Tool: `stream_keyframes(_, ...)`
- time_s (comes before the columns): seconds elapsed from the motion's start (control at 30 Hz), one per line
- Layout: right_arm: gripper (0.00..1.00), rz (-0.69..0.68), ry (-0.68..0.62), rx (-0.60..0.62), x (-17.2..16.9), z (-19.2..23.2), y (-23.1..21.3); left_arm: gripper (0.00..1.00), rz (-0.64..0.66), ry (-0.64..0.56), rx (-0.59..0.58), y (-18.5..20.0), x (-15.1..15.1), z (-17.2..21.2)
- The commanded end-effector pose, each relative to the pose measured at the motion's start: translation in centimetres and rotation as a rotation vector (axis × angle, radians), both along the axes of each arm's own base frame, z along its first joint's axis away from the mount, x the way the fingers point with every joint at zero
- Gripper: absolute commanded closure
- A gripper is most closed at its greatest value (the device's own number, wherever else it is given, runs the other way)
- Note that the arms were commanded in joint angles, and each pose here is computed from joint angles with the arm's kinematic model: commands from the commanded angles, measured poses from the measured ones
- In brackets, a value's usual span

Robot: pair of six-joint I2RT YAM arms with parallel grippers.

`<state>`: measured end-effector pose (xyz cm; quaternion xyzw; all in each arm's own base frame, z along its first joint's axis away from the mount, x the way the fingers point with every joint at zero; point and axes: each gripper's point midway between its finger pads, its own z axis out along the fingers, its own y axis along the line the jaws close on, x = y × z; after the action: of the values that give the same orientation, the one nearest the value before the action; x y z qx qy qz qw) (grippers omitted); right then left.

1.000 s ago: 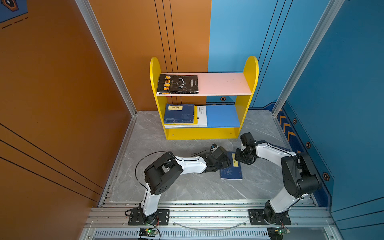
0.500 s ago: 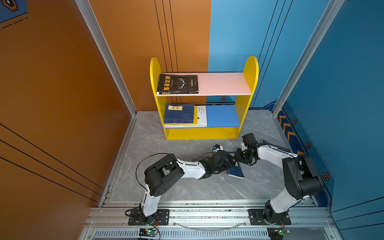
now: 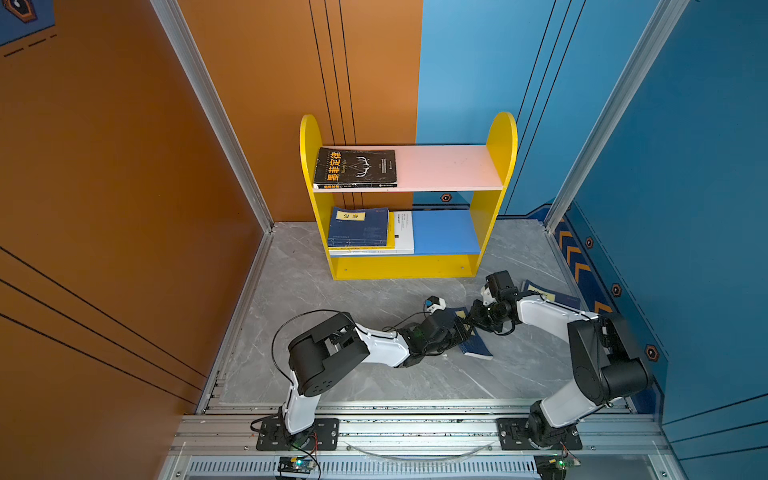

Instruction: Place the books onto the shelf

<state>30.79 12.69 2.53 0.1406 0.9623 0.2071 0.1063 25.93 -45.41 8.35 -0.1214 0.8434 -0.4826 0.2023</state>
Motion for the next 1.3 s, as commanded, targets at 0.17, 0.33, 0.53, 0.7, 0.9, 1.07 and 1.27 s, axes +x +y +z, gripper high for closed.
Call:
stream_keyframes(0.17,0.66,0.029,0.133,0.043,-2.7,-2.0,1.3,0.46,0.09,-0.088,-0.069,0.9,1.0,2.8)
stream_keyframes(0.33,0.67,0.03,0.147,0.048,-2.6,-2.3,1.5,0.47,0.115,-0.085,-0.074,1.4,1.3,2.5)
stream_keyframes(0.53,0.67,0.032,0.159,0.061,-2.4,-2.4,1.7,0.47,0.129,-0.086,-0.068,1.7,1.5,2.3)
stream_keyframes(0.7,0.67,0.035,0.159,0.069,-2.2,-2.1,1.9,0.48,0.14,-0.087,-0.067,2.0,1.6,2.3)
stream_keyframes(0.9,0.67,0.037,0.158,0.071,-2.0,-1.9,2.0,0.49,0.147,-0.079,-0.062,2.3,1.7,1.9)
stream_keyframes(1.07,0.67,0.036,0.161,0.069,-2.2,-2.1,2.0,0.5,0.155,-0.075,-0.057,2.6,1.6,1.6)
stream_keyframes(1.27,0.67,0.035,0.161,0.072,-2.5,-2.1,2.0,0.52,0.166,-0.068,-0.053,2.9,1.6,1.3)
